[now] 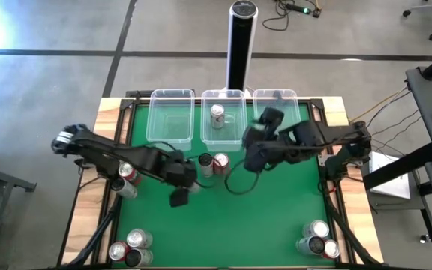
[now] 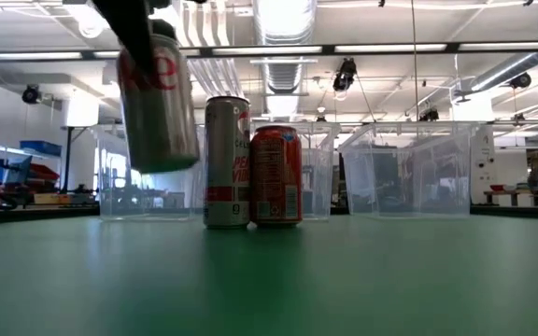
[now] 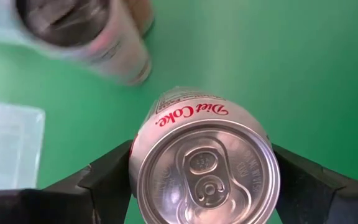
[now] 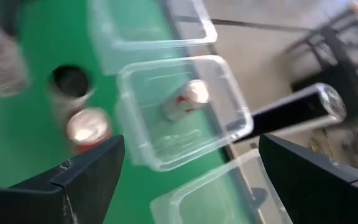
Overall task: Sort soda cans
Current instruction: Put the top left silver soda can into the top middle transparent bin
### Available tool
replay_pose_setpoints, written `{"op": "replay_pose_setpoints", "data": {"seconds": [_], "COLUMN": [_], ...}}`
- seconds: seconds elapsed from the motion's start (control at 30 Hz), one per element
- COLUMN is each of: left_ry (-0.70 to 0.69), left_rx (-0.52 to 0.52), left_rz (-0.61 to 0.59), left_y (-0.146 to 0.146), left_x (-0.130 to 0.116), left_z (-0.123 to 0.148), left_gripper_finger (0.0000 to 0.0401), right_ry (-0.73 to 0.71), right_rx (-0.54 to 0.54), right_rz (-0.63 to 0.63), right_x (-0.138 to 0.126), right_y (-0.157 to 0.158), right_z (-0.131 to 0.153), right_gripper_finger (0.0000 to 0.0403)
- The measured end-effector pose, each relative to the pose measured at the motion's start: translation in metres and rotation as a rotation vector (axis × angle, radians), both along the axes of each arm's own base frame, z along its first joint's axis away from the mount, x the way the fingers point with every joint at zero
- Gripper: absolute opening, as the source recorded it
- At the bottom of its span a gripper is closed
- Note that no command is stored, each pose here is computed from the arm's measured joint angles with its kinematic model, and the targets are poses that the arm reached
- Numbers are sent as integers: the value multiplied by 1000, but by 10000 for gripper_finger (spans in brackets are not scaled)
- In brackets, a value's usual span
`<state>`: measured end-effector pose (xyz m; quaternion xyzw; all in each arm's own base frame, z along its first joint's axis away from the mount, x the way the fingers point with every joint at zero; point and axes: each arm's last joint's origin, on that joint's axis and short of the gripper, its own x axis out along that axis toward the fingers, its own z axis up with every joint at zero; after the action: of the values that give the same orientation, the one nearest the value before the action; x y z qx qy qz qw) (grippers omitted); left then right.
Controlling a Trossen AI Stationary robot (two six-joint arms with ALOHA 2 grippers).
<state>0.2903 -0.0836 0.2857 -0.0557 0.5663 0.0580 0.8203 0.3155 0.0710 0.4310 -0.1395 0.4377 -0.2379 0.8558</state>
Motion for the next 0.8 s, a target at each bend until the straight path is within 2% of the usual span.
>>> {"op": "replay_pose_setpoints", "data": {"seconds": [0.13, 0.27, 0.47, 0.63, 0.8], "left_ry": [32, 77, 76, 75, 45], "left_rx": [-16, -3, 4, 7, 15], "left_rz": [-13, -29, -56, -65, -71], "left_y": [-20, -36, -48, -50, -51], "left_x": [27, 50, 73, 78, 81], "left_z": [-12, -32, -49, -57, -57], "left_gripper_finger": [288, 288, 288, 288, 318], "right_ry": [60, 110, 93, 73, 111], "right_rx": [23, 35, 192, 248, 402], "right_rz": [109, 147, 81, 61, -34], "right_x": [-3, -13, -33, -50, -58], "right_y": [25, 52, 84, 113, 131], "right_z": [-10, -24, -37, -47, -65], "right_gripper_finger": [363, 363, 363, 363, 363]}}
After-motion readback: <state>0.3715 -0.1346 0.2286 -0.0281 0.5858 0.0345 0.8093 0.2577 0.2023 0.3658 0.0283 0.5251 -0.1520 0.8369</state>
